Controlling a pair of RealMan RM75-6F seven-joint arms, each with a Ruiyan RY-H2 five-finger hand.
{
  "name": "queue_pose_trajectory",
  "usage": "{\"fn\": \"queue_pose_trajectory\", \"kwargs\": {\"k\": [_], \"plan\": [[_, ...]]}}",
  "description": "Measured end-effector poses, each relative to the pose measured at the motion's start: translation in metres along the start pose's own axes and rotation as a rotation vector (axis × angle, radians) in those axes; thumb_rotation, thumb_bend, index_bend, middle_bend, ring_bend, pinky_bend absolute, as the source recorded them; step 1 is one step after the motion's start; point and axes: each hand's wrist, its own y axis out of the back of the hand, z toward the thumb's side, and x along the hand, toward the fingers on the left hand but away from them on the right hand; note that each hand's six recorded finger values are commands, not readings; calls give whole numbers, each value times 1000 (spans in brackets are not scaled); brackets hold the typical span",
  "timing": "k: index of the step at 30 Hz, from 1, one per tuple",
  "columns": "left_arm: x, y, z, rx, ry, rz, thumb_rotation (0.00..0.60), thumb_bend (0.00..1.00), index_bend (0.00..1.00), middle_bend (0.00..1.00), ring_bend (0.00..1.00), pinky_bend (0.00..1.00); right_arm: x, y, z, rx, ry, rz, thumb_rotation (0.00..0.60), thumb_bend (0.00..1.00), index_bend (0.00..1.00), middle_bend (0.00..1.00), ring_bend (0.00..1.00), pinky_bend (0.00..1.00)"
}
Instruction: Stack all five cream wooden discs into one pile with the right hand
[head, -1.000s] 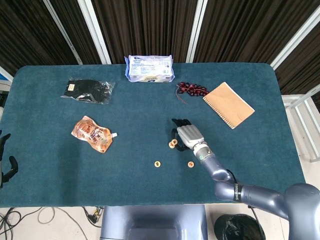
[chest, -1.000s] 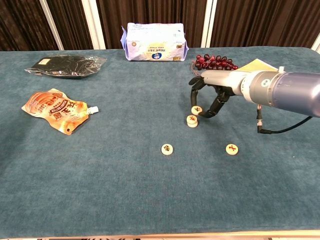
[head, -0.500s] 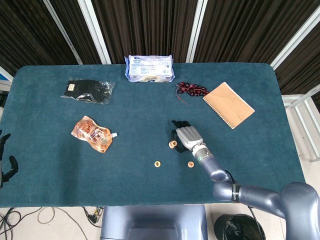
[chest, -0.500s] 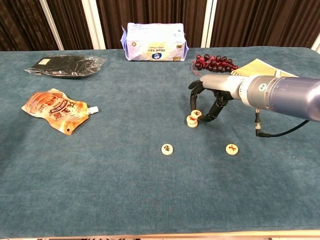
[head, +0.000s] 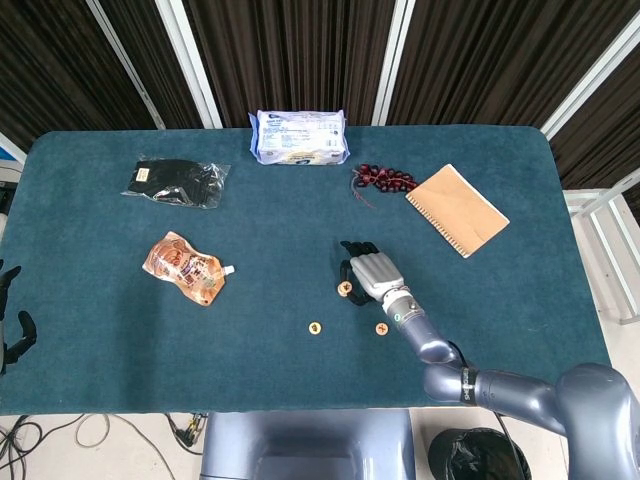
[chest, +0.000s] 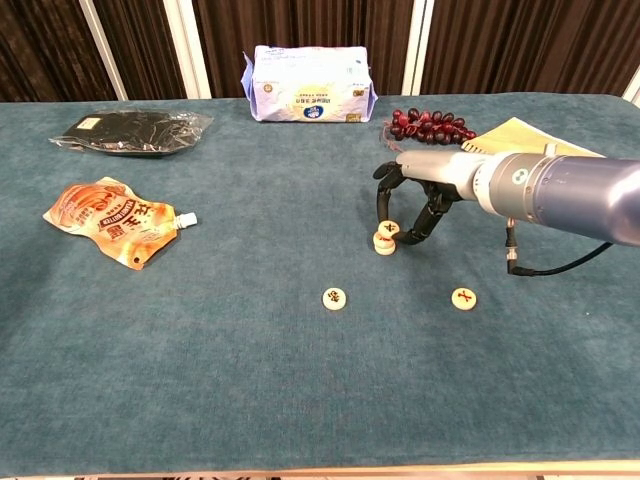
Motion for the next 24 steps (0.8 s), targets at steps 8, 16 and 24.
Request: {"fn": "queue_pose_trajectory", "kwargs": {"k": [8,16,24], "plan": [[0,0,0,-2,2,0,600,624,141,0,0,0,-1,-1,2,4,3,3,600,428,448,0,0,0],[0,0,0,-2,2,0,600,624,141,0,0,0,-1,-1,3,5,3,3,600,428,397,0,0,0],[0,0,0,-3,3,-2,600,624,141,0,0,0,-2,-2,4,7,3,6,600,428,396,0,0,0]]}}
